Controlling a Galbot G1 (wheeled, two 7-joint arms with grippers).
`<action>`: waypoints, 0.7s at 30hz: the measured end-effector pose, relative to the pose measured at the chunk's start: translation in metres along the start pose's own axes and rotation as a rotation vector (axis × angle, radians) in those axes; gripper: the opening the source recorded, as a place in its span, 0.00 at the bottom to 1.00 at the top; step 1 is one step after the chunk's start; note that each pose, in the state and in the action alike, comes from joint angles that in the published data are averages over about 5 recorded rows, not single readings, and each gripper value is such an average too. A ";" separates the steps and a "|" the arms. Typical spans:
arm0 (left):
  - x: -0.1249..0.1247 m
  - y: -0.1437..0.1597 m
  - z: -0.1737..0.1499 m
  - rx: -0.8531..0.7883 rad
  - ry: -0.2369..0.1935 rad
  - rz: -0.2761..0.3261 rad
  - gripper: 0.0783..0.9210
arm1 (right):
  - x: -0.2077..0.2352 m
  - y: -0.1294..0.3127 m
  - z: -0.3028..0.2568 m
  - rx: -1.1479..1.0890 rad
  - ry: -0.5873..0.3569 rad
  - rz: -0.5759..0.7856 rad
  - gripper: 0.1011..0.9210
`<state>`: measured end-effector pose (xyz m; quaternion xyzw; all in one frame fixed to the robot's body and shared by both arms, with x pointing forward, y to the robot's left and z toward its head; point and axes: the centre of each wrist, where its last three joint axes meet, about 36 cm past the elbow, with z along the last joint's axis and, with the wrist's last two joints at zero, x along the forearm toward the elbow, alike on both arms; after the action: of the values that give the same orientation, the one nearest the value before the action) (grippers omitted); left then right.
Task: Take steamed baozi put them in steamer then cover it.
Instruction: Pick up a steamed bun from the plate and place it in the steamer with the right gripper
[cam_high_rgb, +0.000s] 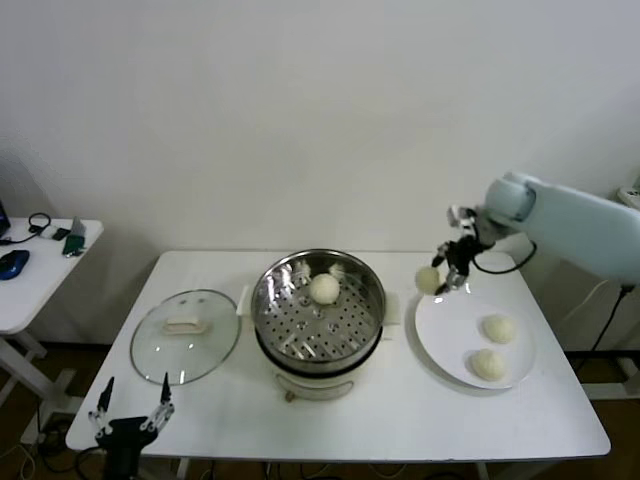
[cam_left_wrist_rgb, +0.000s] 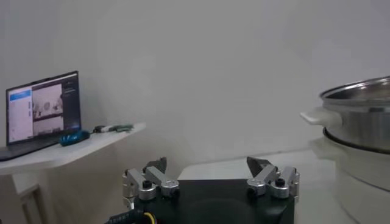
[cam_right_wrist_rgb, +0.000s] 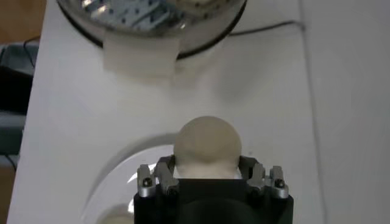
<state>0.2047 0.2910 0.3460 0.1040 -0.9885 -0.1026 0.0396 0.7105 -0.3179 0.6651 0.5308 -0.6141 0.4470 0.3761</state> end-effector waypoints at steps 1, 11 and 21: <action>0.000 0.000 0.000 0.000 -0.002 0.002 0.88 | 0.008 -0.003 -0.011 0.007 -0.012 0.007 0.70; 0.004 0.000 -0.004 0.001 -0.016 0.010 0.88 | 0.032 -0.008 -0.132 0.104 -0.095 0.008 0.70; 0.001 0.000 -0.008 0.007 -0.029 0.003 0.88 | -0.017 0.014 -0.220 0.196 -0.092 -0.056 0.70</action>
<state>0.2046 0.2898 0.3535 0.1010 -0.9895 -0.1006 0.0252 0.6970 -0.1037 0.7167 0.6021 -0.5689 0.4692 0.3061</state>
